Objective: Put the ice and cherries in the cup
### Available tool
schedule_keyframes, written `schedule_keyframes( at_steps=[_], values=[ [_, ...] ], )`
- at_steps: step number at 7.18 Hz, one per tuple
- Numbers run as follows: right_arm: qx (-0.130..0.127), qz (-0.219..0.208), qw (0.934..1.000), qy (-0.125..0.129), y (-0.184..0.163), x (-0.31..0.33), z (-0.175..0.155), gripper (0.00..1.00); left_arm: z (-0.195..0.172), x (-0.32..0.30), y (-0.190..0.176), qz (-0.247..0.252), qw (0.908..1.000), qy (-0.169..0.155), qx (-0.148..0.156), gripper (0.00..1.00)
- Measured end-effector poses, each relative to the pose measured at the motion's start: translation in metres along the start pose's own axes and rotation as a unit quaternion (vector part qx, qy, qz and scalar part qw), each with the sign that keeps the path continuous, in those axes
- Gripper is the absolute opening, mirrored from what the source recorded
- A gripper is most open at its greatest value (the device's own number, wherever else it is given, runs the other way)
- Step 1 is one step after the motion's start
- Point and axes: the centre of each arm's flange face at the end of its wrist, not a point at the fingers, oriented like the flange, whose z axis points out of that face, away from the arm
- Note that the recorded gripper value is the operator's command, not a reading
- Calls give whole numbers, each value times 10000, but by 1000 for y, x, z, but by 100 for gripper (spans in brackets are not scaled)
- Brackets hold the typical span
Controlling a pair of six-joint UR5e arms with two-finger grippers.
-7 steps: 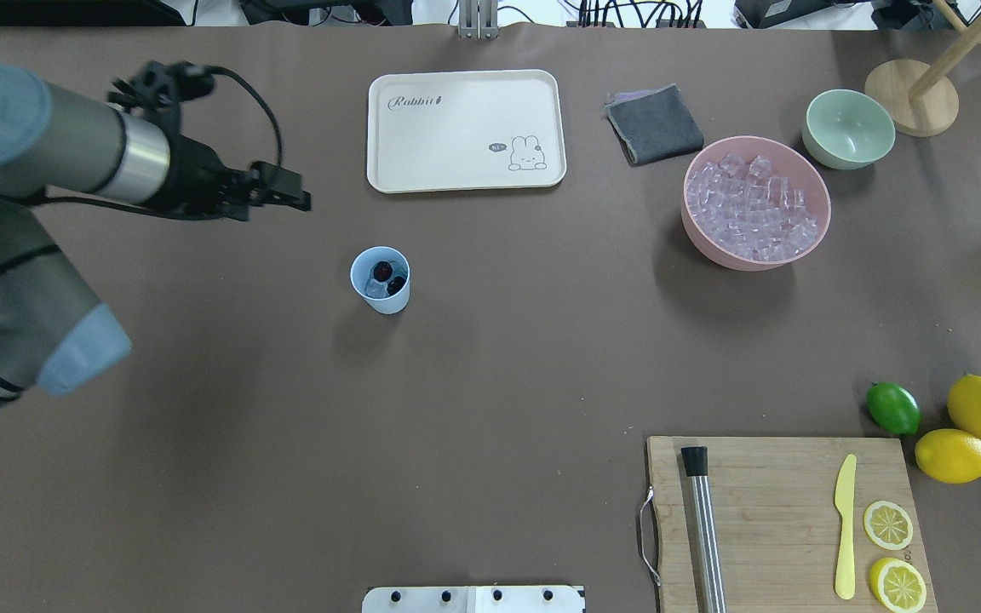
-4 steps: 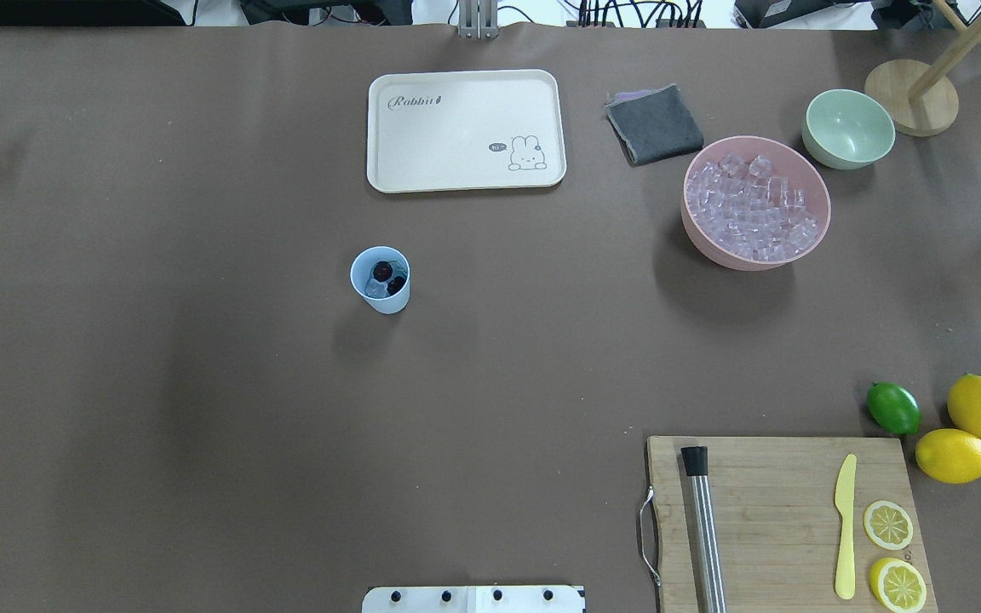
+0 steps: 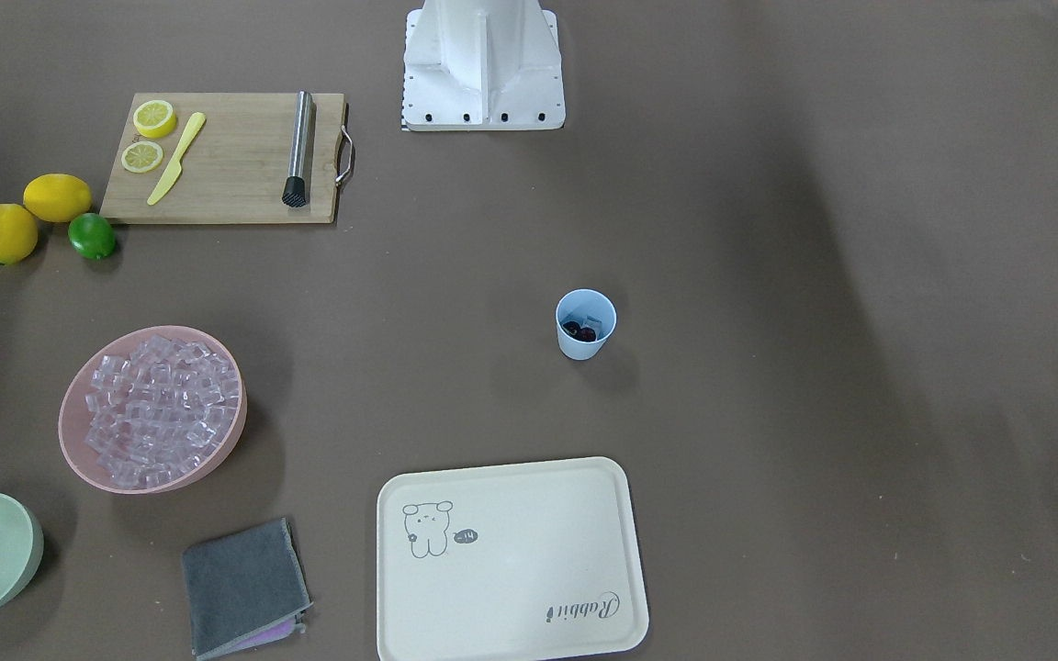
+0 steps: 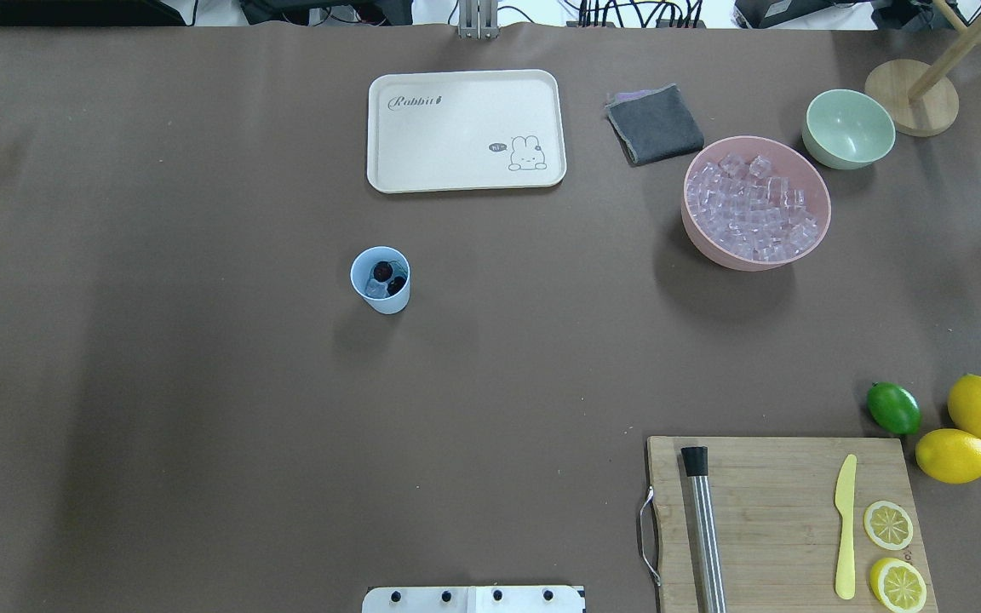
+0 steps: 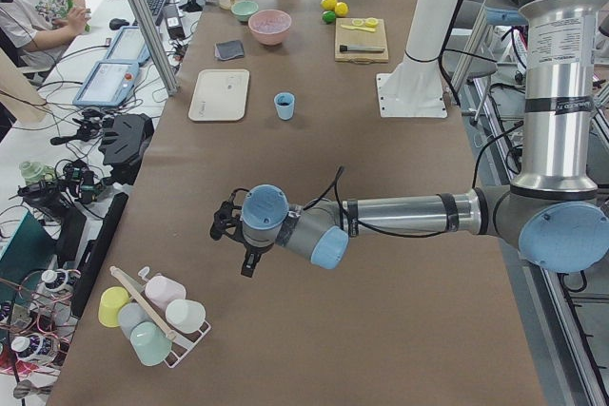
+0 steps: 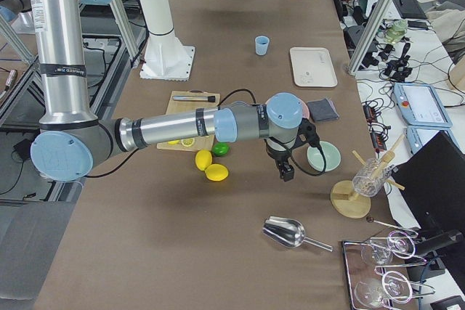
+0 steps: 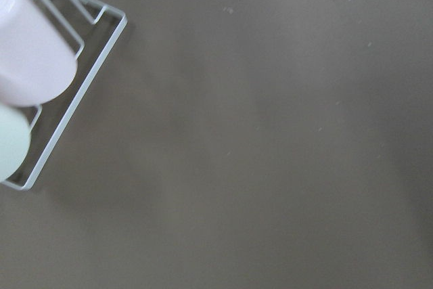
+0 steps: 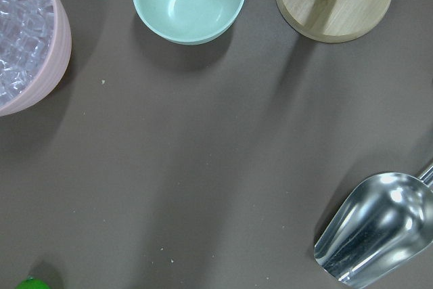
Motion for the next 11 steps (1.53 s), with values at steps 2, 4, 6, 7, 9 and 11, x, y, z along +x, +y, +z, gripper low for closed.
schedule_keyframes(
  at_steps=[2, 4, 6, 7, 9, 11],
  values=[
    [2, 19, 10000, 14, 1, 3, -1, 99, -15, 11, -20, 3, 9997, 138, 186, 97],
    [1, 44, 10000, 10, 2, 5, -1, 99, -36, 26, -41, -78, 9989, 205, 410, 97],
    [0, 61, 10000, 6, 2, 6, -2, 99, -55, 47, -49, 27, 9979, 251, 589, 97],
    [1, 68, 10000, 0, 3, 6, -2, 99, -59, 51, -52, 80, 9977, 152, 656, 97],
    [20, 93, 10000, 10, 8, 7, -4, 99, -56, 50, -59, 71, 9980, -34, 622, 97],
    [39, 130, 9999, 33, 13, 10, -6, 99, -53, 47, -58, -80, 9991, -152, 379, 97]
  ],
)
